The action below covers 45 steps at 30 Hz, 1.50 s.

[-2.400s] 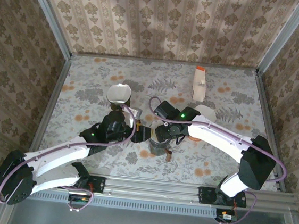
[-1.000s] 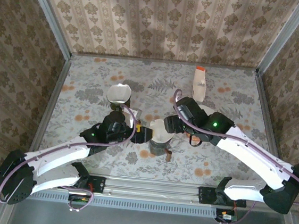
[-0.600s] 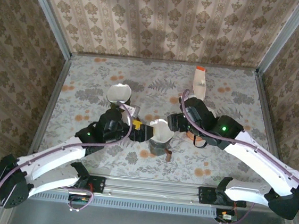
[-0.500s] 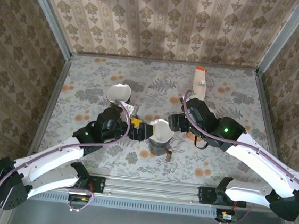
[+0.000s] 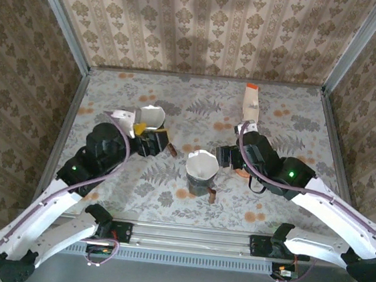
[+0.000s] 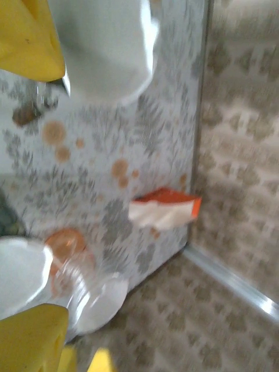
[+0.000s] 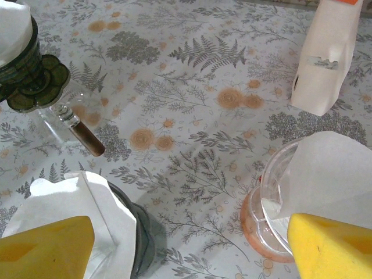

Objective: Place the coffee filter in the dripper

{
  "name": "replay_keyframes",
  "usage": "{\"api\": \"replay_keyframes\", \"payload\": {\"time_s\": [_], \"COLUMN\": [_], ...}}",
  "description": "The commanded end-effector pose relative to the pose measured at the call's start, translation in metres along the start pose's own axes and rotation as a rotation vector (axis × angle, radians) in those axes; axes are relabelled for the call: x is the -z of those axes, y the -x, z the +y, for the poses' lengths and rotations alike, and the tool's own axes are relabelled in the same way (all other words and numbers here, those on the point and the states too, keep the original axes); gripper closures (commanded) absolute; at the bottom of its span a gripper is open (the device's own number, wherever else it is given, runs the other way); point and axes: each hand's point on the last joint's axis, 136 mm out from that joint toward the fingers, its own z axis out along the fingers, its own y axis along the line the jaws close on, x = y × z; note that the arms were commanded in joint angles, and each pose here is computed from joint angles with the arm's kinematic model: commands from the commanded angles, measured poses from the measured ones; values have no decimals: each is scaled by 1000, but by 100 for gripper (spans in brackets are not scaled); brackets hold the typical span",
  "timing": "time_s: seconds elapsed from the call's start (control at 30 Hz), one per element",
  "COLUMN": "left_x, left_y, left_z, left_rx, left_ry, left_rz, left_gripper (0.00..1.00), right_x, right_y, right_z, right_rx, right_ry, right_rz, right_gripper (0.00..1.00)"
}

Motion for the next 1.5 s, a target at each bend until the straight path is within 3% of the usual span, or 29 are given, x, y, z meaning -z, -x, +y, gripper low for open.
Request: {"api": "replay_keyframes", "payload": {"time_s": [0.0,0.03,0.17,0.3,0.43,0.6,0.7,0.77,0.93,1.2,1.47], "left_x": [13,16,23,29,13,-11,-9,-14,-51,-82,-93], "left_y": [9,11,14,4,-24,-51,-54,-62,-96,-106,-128], "left_z": [40,52,107,164,208,246,270,281,290,286,278], "left_rx": [-9,23,214,320,427,464,423,392,449,491,517], "left_ry": [161,197,293,421,484,565,650,674,624,578,559], "left_rz": [-22,-36,-105,-156,-104,-13,-65,-49,129,142,173], "left_gripper": [0,0,24,24,26,12,0,0,6,27,33], "right_x": [7,8,9,11,14,14,13,13,16,29,30], "right_y": [8,7,3,0,0,-2,-4,-6,-8,-10,-13], "right_z": [-4,-3,1,-1,-1,-3,-7,-8,-12,-28,-33], "right_rx": [0,2,15,6,-6,7,7,12,5,5,1], "right_ry": [4,12,44,54,68,60,44,42,43,7,-7], "right_rz": [-60,-60,-51,-68,-89,-90,-89,-90,-110,-137,-138], "right_gripper": [10,10,10,10,10,10,9,10,9,7,6]}}
